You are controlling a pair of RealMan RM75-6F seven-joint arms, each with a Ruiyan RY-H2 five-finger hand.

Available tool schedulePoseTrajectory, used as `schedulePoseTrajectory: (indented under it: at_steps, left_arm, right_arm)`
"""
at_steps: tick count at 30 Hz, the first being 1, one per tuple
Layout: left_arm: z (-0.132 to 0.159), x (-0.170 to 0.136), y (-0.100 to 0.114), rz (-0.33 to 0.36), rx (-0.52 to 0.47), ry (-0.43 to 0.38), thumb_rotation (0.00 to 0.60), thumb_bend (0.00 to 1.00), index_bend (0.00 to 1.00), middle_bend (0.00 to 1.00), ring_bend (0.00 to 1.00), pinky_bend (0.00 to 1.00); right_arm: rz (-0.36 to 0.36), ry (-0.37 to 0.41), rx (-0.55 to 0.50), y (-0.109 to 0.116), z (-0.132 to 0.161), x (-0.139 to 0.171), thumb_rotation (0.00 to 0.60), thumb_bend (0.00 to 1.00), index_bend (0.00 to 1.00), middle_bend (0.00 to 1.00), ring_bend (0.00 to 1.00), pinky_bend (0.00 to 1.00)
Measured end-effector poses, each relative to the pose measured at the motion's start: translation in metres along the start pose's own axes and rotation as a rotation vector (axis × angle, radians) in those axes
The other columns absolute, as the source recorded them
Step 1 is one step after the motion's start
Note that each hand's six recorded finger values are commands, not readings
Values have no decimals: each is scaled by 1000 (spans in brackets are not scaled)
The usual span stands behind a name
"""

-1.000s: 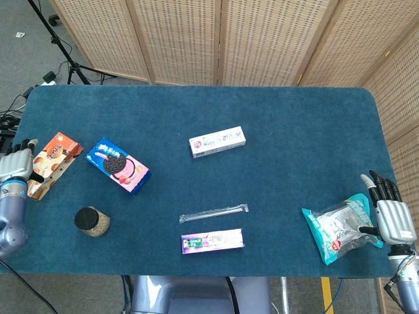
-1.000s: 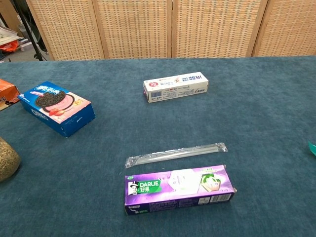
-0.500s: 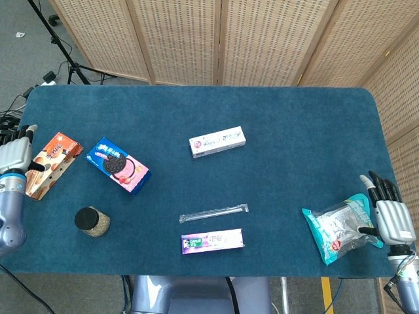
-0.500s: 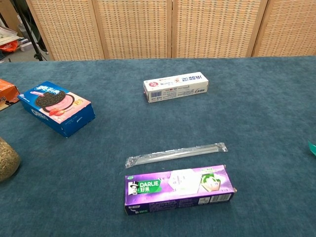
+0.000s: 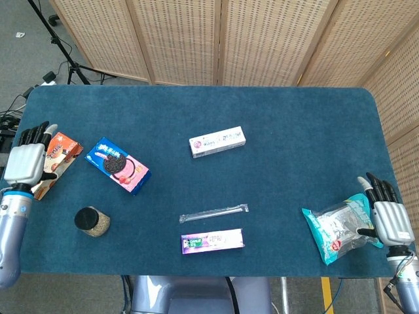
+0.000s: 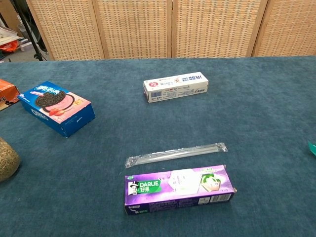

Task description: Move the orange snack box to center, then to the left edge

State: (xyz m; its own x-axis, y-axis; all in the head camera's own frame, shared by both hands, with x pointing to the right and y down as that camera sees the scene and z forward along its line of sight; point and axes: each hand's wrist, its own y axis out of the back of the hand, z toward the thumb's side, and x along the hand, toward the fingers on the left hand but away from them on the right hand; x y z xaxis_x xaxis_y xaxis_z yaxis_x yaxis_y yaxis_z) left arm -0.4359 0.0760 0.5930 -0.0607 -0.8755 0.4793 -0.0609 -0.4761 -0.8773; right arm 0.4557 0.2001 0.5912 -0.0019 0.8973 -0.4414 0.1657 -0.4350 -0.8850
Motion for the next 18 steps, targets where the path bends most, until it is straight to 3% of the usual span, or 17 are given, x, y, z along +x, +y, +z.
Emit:
schedulePoseTrajectory:
  at_steps: [10, 14, 18]
  left_arm:
    - [13, -75, -21, 24, 70, -82, 600, 257, 100, 0, 0, 0]
    - [13, -103, -46, -11, 87, -80, 600, 255, 100, 0, 0, 0]
    - [6, -112, -66, -52, 73, -64, 600, 255, 100, 0, 0, 0]
  right_arm:
    - [8, 14, 33, -1, 7, 3, 600, 2, 0, 0, 0, 0]
    - [11, 28, 52, 0, 11, 6, 600, 2, 0, 0, 0, 0]
    - [12, 26, 58, 2, 12, 7, 600, 2, 0, 0, 0, 0]
